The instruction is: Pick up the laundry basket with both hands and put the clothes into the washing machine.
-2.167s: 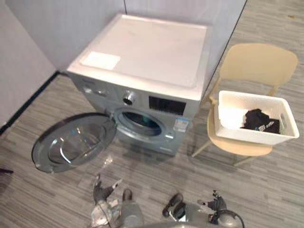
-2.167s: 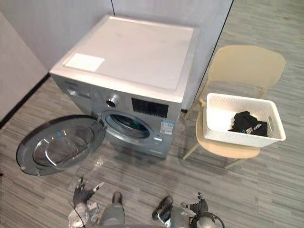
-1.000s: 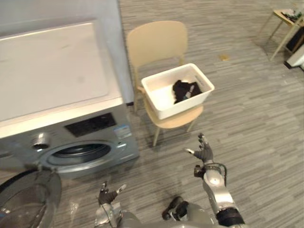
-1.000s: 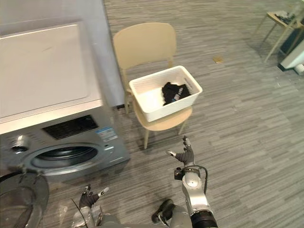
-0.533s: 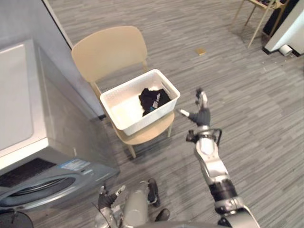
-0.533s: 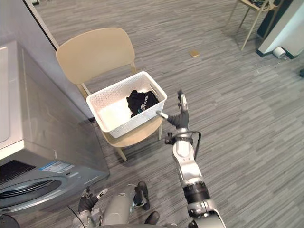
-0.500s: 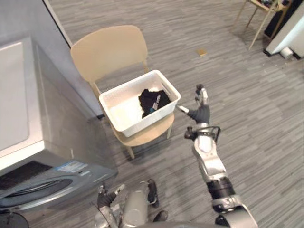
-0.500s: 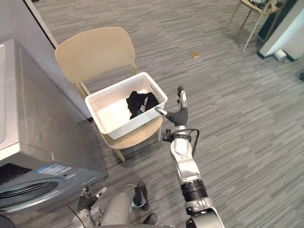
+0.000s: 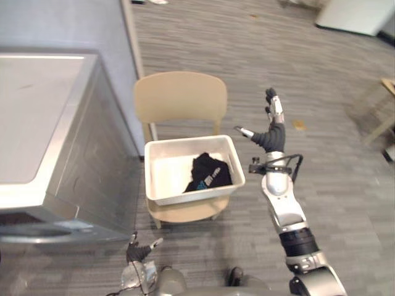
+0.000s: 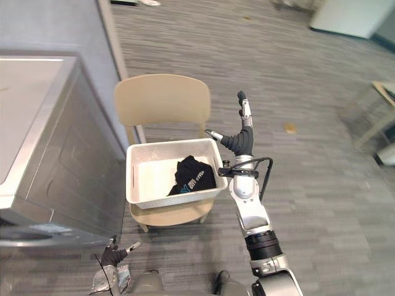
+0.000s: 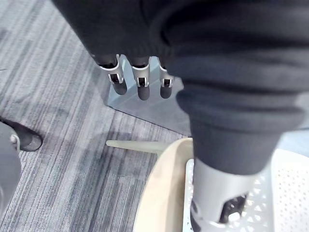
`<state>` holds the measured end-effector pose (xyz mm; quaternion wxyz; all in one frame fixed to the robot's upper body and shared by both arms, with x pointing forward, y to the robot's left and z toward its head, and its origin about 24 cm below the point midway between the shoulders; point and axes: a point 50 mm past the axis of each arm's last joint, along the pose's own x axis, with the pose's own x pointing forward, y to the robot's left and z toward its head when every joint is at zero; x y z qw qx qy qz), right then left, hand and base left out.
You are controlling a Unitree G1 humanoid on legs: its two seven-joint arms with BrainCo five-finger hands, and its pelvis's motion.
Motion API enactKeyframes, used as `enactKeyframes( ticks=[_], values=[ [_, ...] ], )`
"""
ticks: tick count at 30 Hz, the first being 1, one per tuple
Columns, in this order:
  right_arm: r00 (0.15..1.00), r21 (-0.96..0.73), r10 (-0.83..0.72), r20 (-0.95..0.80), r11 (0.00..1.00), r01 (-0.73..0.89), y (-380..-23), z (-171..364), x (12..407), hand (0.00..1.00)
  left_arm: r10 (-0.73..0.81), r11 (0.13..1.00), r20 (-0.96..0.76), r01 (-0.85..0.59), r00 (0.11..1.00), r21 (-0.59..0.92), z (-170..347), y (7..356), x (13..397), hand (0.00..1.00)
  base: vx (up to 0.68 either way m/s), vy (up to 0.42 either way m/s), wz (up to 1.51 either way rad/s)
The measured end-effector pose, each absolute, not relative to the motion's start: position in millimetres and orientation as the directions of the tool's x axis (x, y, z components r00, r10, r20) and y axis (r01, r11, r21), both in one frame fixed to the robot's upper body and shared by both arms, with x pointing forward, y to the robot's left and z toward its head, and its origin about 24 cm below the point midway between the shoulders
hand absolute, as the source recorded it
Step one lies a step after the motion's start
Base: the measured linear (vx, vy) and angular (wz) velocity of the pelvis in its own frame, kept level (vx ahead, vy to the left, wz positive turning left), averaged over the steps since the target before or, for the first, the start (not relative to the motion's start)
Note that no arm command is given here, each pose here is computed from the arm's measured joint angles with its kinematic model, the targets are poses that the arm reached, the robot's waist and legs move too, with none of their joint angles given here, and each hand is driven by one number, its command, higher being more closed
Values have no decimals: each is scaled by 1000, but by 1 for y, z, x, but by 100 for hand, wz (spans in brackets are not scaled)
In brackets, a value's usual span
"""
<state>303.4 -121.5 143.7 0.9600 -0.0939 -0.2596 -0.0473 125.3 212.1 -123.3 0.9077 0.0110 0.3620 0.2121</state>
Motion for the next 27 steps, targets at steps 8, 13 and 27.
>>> enactKeyframes(
  ticks=[8,13,27],
  values=[
    [899,-405,181,399,914,-5,-151,139,313,0,406,875,-698,-471,590,111,-131,211,113,0,169,-400,119],
    [918,-506,191,347,863,11,-179,139,317,0,419,870,-682,-481,599,112,-128,218,115,0,17,-74,70],
    [898,-853,390,203,521,-33,-162,174,355,0,440,879,-512,-469,738,80,-93,243,158,0,-51,138,15]
  ],
)
